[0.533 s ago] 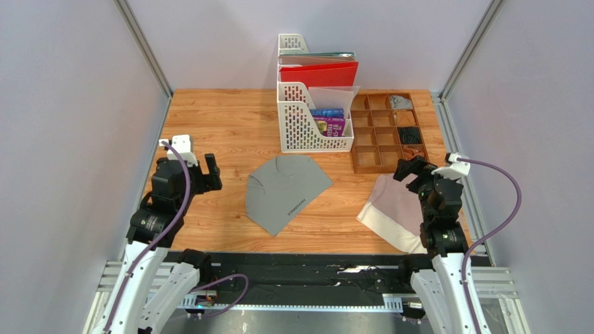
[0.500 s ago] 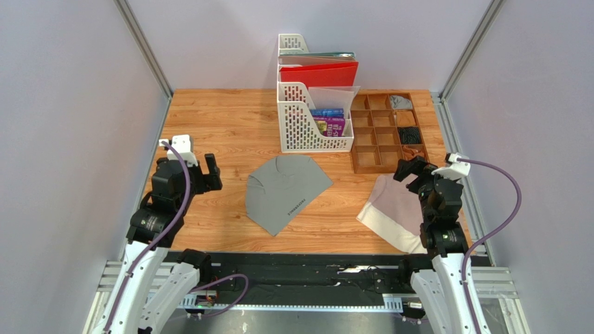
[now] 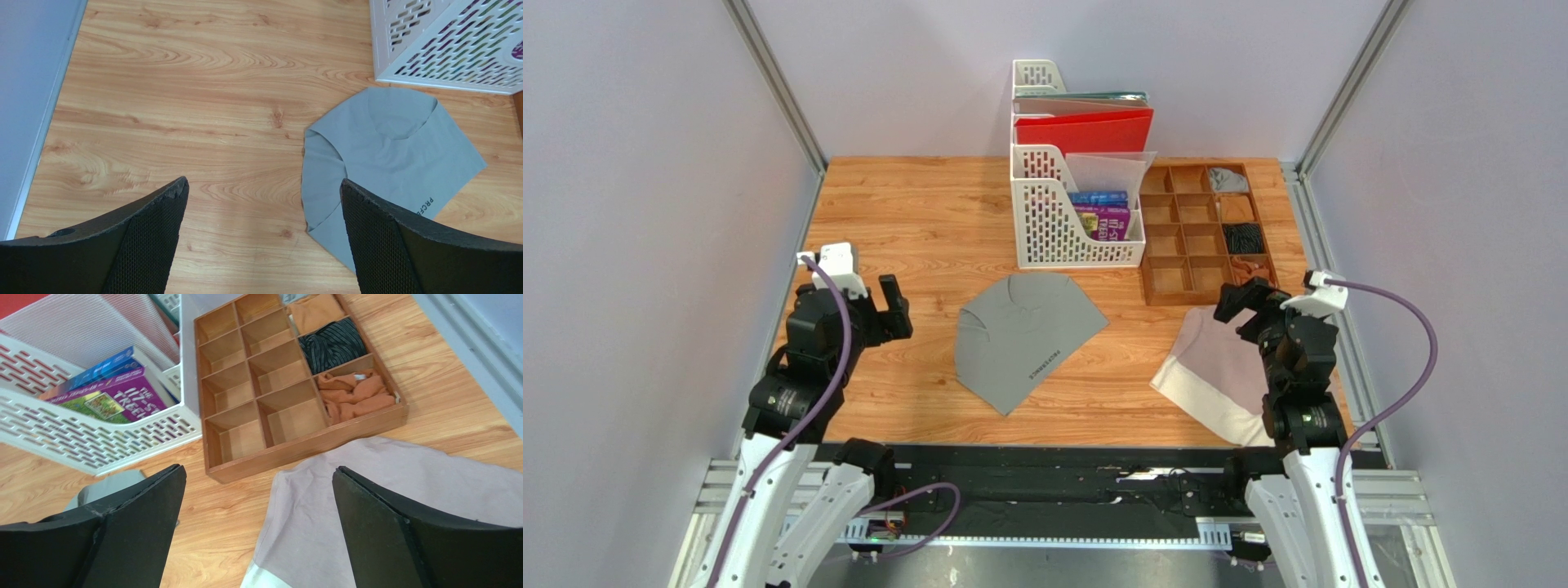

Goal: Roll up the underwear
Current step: Adjust the underwear at the center of the board.

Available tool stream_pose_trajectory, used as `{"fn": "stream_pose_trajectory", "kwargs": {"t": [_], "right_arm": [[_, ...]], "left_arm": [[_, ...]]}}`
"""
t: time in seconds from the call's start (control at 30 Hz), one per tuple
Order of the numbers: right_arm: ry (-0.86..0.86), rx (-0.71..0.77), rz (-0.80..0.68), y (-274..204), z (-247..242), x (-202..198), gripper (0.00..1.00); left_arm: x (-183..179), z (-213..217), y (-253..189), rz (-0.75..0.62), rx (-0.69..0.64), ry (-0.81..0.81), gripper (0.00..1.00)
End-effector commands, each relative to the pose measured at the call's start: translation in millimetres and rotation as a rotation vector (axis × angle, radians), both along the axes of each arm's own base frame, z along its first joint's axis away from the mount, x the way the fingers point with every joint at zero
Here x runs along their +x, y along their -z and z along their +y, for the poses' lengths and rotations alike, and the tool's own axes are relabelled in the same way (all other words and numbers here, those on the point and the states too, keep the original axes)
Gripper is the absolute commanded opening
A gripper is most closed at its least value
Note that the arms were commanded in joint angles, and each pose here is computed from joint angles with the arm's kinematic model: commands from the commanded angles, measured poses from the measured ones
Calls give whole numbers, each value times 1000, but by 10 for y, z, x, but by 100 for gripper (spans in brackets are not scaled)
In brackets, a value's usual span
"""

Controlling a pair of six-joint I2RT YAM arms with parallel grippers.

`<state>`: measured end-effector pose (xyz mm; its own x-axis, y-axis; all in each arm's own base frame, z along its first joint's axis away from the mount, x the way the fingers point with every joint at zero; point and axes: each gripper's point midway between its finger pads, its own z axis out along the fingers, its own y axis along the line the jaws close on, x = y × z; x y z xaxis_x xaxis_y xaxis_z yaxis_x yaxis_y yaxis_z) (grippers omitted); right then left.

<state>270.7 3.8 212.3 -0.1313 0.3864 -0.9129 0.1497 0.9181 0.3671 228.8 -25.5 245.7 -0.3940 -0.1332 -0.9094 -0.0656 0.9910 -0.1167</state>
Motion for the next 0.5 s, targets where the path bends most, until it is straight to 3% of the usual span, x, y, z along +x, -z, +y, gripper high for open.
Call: {"fn": "stream_pose_trajectory", "kwargs": {"t": [0.0,0.17,0.33,0.47], "right_arm": [[-152,4,-51,-189,261,62,93],[-285,76,17,-65,650,161,88],[-429,49,122,153,1496,137,87],[-619,42,207,441,2319,-126,81]], "left_arm": [[7,-66,202,93,-33,0,95],[49,-253,399,197,-95,47,89],[43,-473,665,260,-199,79,87],[32,-561,883,309,-234,72,85]]}}
